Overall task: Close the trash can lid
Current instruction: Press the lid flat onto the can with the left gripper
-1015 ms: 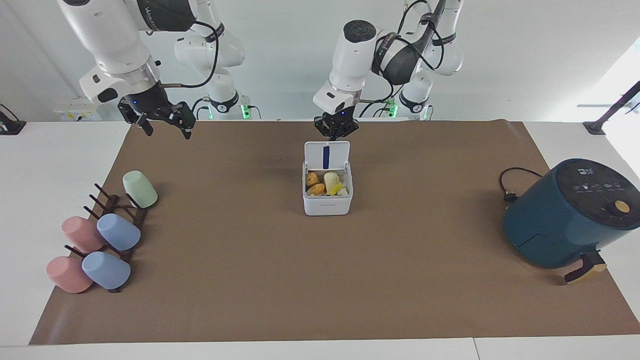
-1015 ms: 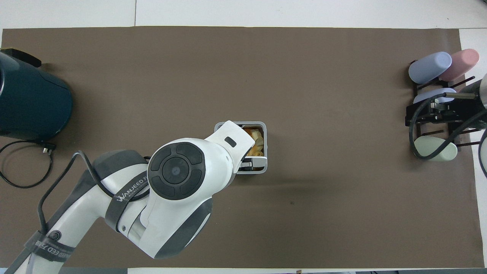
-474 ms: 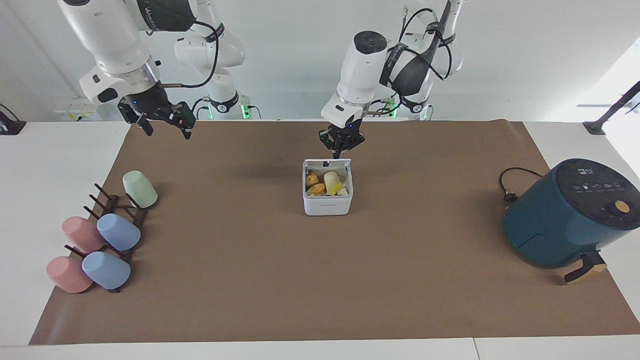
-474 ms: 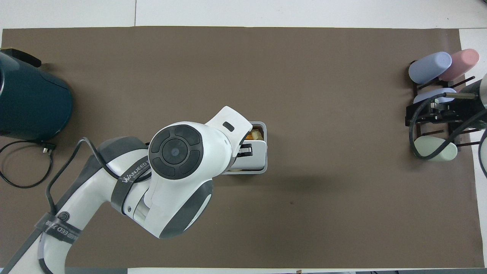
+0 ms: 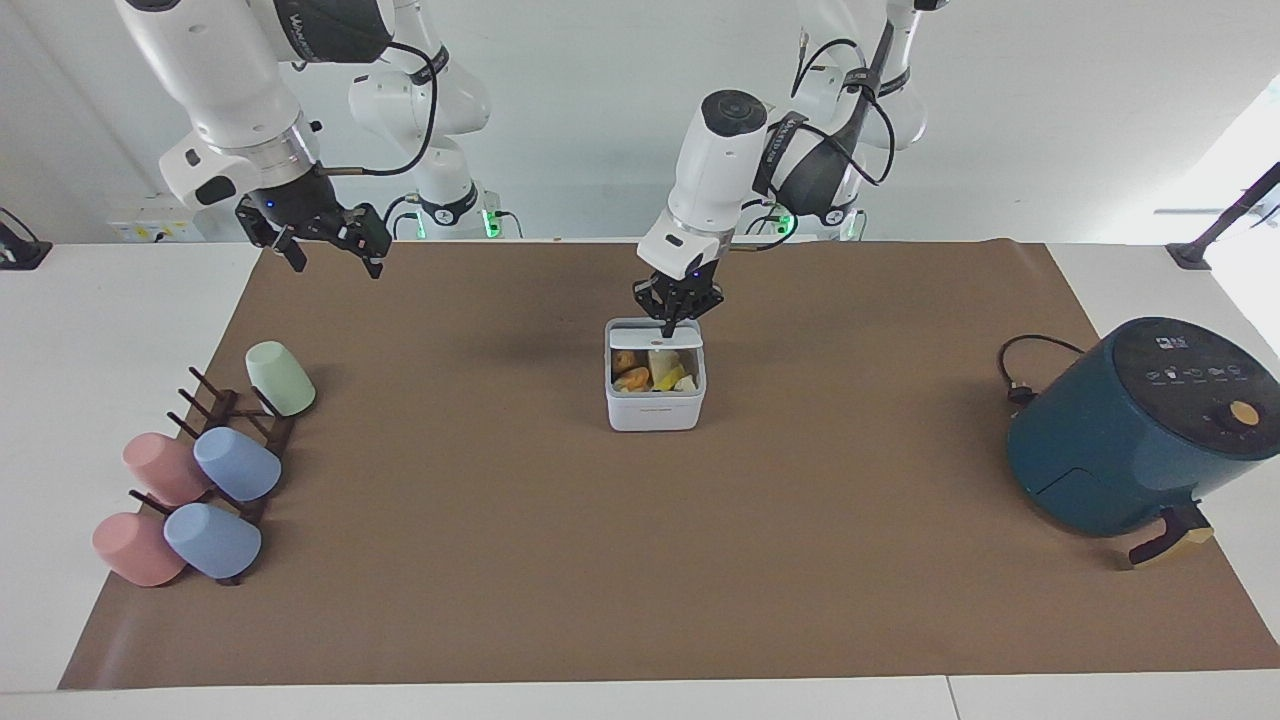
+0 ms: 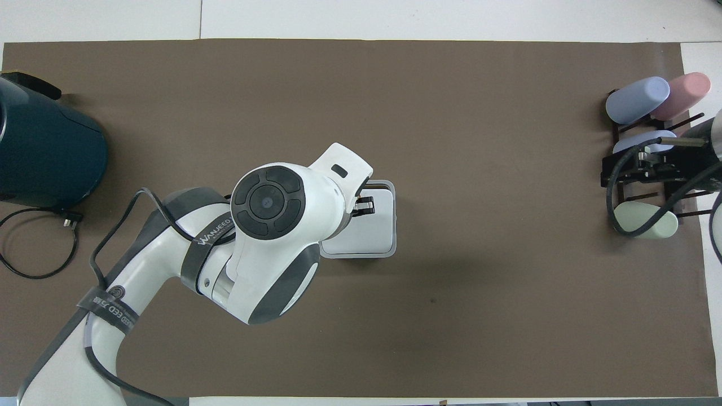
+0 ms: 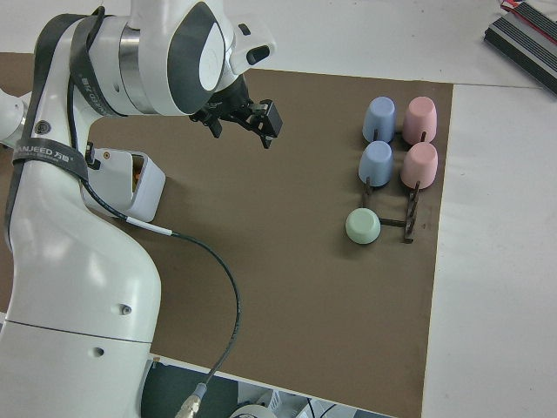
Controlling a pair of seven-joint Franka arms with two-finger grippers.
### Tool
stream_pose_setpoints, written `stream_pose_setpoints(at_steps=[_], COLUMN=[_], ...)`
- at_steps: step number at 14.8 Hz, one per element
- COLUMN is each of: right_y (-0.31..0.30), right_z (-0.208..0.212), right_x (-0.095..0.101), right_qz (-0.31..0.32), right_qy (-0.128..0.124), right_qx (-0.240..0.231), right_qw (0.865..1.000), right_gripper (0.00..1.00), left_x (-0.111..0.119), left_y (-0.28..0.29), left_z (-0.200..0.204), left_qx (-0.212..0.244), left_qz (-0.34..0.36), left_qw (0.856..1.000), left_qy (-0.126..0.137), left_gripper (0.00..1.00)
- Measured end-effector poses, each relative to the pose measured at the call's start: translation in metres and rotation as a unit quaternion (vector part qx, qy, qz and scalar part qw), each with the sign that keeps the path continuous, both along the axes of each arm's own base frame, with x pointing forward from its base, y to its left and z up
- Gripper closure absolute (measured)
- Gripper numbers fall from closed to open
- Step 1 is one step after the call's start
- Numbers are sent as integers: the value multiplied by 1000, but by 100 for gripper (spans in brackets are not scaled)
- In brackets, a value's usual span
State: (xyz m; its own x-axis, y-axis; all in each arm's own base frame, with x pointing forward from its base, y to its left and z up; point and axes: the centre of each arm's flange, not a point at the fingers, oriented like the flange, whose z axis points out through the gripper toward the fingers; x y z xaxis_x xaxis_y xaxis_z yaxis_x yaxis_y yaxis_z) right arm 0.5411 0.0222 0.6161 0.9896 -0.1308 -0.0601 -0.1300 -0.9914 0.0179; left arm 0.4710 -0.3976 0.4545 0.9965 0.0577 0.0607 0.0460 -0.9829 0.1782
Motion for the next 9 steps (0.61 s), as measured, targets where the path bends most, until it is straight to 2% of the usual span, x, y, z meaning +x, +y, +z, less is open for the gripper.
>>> stream_pose_setpoints(at_steps=[9], right_y=[0], right_z=[0], right_x=[0], right_qz=[0], right_qy=[0], right_qx=[0], right_qw=[1000], right_gripper=[0], left_x=[14], left_y=[-2], left_z=[-29], left_qx=[0], left_qz=[8], left_qw=[1000], left_qy=[0], left_gripper=[99])
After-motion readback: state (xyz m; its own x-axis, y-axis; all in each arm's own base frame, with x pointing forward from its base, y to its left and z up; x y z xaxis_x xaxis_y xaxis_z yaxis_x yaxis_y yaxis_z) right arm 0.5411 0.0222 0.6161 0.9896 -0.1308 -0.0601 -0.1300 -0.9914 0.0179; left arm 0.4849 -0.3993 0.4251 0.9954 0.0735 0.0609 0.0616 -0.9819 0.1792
